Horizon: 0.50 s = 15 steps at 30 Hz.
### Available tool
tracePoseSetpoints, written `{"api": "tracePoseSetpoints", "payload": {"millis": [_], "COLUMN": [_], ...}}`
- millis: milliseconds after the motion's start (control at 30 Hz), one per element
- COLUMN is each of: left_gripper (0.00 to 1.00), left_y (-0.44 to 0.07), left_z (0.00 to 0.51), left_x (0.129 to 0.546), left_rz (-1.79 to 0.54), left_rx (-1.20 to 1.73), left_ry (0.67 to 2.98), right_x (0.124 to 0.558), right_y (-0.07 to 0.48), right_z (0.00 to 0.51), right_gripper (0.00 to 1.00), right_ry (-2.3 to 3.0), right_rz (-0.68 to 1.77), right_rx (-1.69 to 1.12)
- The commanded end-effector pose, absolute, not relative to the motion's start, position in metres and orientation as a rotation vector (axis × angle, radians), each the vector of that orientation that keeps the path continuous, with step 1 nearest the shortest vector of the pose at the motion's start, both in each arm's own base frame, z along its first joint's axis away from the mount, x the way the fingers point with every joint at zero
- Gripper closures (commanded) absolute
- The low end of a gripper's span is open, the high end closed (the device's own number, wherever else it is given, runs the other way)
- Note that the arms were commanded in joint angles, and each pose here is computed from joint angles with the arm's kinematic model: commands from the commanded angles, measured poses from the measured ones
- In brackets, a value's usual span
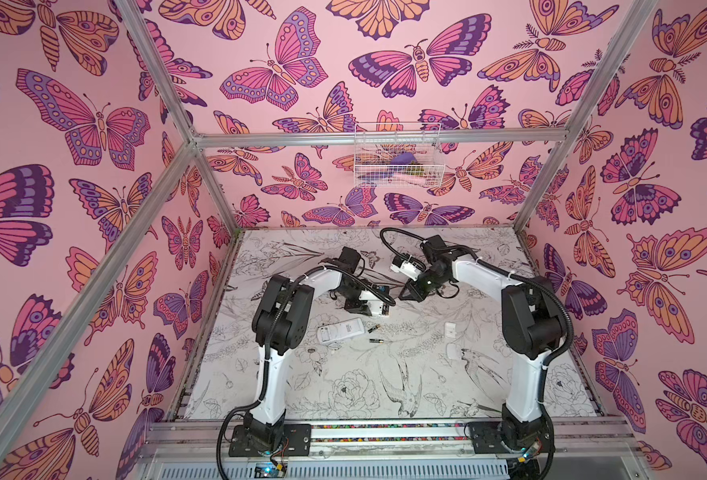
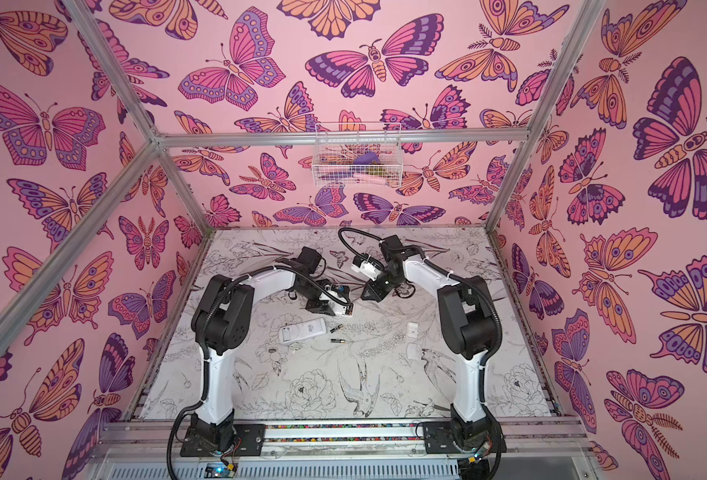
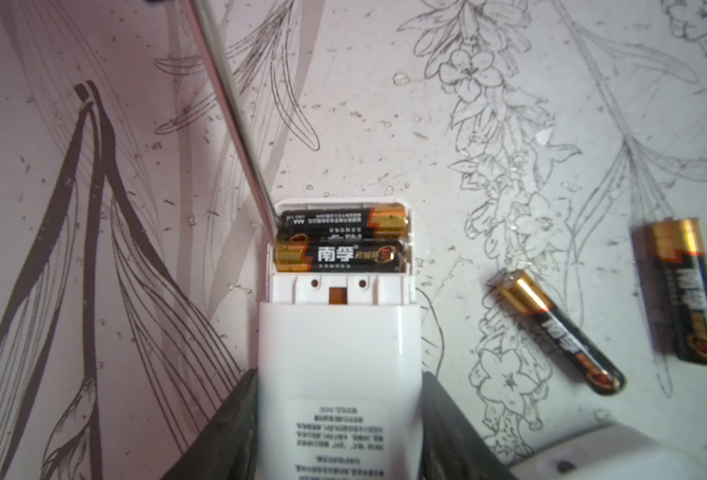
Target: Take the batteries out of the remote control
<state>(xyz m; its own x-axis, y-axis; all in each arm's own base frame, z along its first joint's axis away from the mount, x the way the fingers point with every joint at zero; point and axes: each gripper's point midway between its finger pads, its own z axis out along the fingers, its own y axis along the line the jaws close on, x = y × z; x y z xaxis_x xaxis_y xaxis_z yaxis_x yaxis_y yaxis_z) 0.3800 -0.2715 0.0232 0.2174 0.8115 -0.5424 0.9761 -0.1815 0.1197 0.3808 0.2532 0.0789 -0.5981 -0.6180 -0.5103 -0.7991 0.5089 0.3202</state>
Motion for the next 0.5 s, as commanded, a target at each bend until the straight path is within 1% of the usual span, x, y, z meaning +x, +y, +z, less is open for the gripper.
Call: {"api": "tracePoseSetpoints", "payload": {"millis": [0, 300, 467], "left_gripper": [0.57, 0.57, 0.57], "left_y": [-0.269, -0.269, -0.269], "left_z": [0.009, 0.011, 0.011], "left_x": [0.358, 0.359, 0.358], "left_rz": [-0.54, -0.539, -0.541], "left_rx": [2.135, 2.125, 2.131], "left_ry": [1.664, 1.67, 1.661], "right_x": [0.375, 0.376, 0.37], "right_y": [0.261, 0.262, 0.266], "right_z": [0.082, 0.072, 0.072], "right_gripper": [1.0, 1.0, 1.0], "right_ry": [2.411, 2.447, 2.449], "right_rz": [0.802, 0.782, 0.827], "right_rx": [-1.216, -1.214, -1.229]}}
